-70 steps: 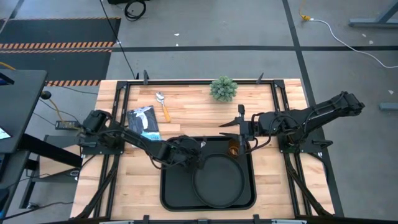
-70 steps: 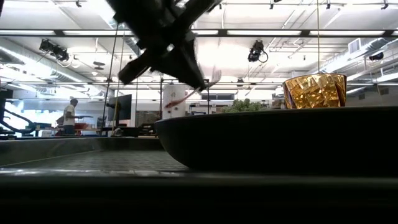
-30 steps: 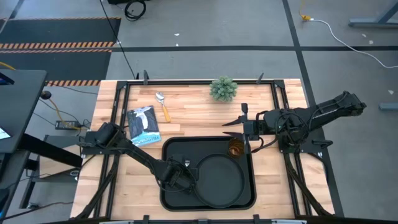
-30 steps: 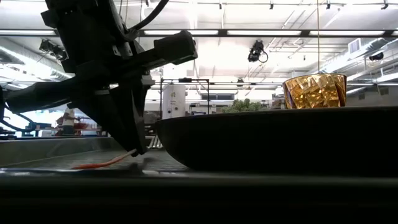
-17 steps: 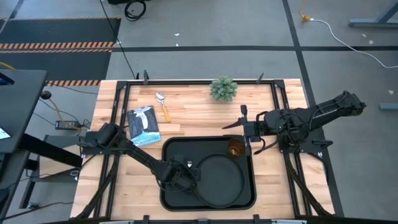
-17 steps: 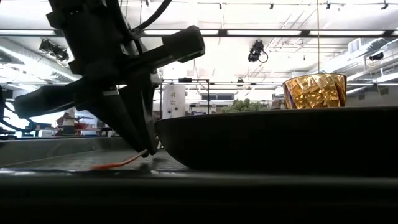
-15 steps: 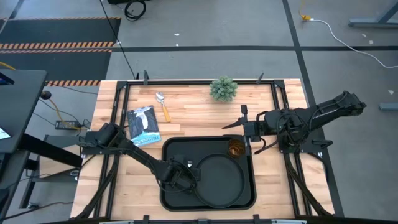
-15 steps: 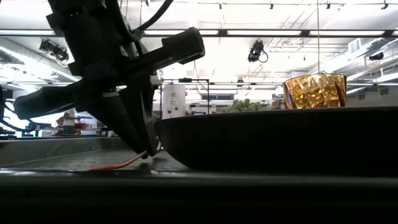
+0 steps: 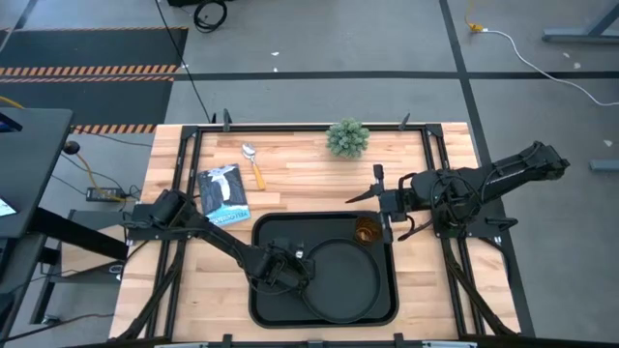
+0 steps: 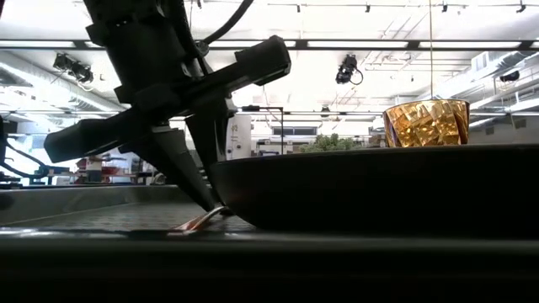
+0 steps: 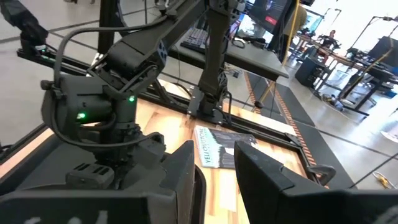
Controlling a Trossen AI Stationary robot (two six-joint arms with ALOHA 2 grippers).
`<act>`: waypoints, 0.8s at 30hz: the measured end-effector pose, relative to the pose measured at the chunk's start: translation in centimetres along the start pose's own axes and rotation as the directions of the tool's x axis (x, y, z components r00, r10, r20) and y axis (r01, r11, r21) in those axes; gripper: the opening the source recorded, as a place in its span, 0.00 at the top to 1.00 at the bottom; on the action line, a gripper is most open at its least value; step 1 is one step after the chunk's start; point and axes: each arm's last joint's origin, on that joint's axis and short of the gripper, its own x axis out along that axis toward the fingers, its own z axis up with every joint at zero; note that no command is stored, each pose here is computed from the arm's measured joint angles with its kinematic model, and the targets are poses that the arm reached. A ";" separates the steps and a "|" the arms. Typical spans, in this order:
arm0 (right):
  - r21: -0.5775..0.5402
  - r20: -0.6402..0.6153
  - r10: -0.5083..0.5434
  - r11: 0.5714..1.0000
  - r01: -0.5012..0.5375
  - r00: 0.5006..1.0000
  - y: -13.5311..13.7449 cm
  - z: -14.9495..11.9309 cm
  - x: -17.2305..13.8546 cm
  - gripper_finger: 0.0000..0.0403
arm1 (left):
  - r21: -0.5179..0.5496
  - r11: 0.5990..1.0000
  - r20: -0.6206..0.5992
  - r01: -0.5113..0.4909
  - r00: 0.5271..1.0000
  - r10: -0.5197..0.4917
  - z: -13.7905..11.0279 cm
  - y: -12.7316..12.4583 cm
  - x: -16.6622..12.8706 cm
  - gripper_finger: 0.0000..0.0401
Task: Pick and place plate/cup/fork/spoon on tray
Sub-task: Put the orange fork on the black tray to the left of the black plate, then put the yellow spoon on the black tray to the left of the fork
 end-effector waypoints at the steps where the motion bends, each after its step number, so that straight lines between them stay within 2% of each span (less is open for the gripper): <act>1: 0.000 0.001 0.005 1.000 -0.005 1.000 0.0 0.0 0.0 0.70 | 0.000 1.000 0.000 0.000 1.000 0.000 0.0 0.0 0.0 0.84; 6: -0.001 0.000 0.008 1.000 -0.008 1.000 0.0 0.0 0.0 0.70 | 0.010 1.000 0.008 -0.023 1.000 0.023 0.1 0.2 0.0 0.79; 15: -0.001 -0.001 0.008 1.000 -0.008 1.000 0.0 0.0 0.0 0.70 | 0.050 0.997 0.028 -0.053 0.998 0.051 0.8 0.3 0.2 0.64; 24: -0.005 -0.001 0.008 1.000 -0.008 1.000 0.0 0.0 0.0 0.70 | 0.103 0.993 0.035 -0.057 0.998 0.054 2.4 -0.2 -1.2 0.66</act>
